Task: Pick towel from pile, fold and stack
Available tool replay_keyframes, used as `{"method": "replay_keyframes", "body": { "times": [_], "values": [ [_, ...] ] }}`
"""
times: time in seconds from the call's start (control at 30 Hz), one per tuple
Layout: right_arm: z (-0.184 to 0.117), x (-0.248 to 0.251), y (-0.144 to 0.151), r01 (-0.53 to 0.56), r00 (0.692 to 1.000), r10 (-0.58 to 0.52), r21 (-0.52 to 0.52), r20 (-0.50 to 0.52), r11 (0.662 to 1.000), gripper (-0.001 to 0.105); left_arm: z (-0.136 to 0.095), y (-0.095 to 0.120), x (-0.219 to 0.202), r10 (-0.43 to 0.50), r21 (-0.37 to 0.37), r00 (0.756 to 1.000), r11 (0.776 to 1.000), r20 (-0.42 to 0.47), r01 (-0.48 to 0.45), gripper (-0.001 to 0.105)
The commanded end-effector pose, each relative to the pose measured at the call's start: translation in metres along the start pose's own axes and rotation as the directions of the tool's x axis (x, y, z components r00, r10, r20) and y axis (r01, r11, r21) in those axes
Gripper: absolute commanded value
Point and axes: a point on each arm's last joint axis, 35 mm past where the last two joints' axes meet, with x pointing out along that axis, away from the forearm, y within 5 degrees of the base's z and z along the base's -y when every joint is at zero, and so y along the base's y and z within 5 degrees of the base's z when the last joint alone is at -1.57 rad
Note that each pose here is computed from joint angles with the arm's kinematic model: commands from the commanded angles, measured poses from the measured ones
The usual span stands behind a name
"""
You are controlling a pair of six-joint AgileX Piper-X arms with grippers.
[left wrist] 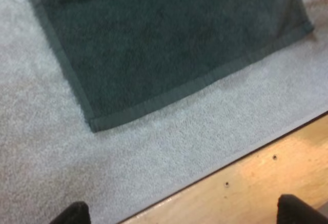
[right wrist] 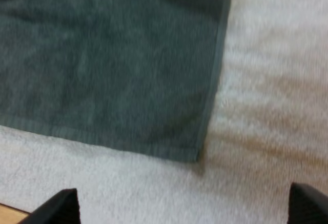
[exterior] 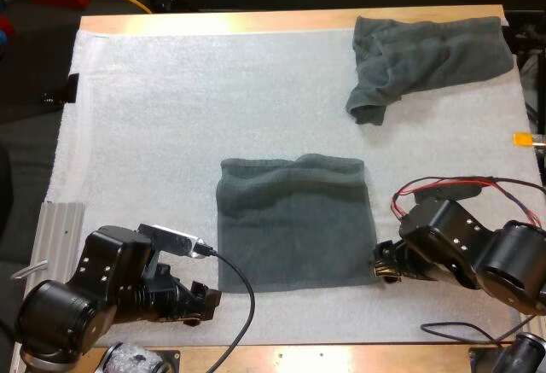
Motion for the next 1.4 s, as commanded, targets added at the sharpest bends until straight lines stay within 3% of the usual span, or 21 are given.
{"method": "replay_keyframes", "body": {
  "times": [0.0, 0.27, 0.5, 0.9, 1.17, 1.37],
  "values": [
    [-0.004, -0.003, -0.001, -0.007, 1.0, 0.007, 0.004, -0.017, 1.0, 0.077, -0.002, -0.001, -0.002, -0.013, -0.003, 1.0, 1.0, -0.004, 0.013, 0.069],
    [-0.018, 0.027, 0.001, -0.065, 0.995, 0.069, 0.051, -0.067, 0.997, 0.077, -0.004, 0.003, 0.004, -0.003, -0.012, 1.0, 1.0, -0.027, 0.003, 0.069],
    [-0.032, 0.058, 0.0, -0.05, 0.993, 0.055, 0.055, -0.106, 0.997, 0.077, -0.005, 0.013, 0.03, 0.003, -0.017, 0.999, 1.0, -0.053, -0.004, 0.069],
    [-0.038, 0.089, -0.007, -0.083, 0.992, 0.094, 0.126, -0.079, 0.989, 0.077, 0.003, 0.024, 0.067, 0.015, -0.041, 0.995, 0.999, -0.099, -0.019, 0.069],
    [-0.047, 0.12, -0.024, -0.251, 0.961, 0.272, 0.257, -0.05, 0.933, 0.077, 0.001, 0.027, 0.075, 0.025, -0.055, 0.991, 0.998, -0.131, -0.032, 0.069],
    [-0.068, 0.147, -0.029, -0.296, 0.942, 0.332, 0.352, -0.046, 0.888, 0.077, 0.001, 0.027, 0.075, 0.013, -0.064, 0.99, 0.998, -0.142, -0.022, 0.069]
  ]
}}
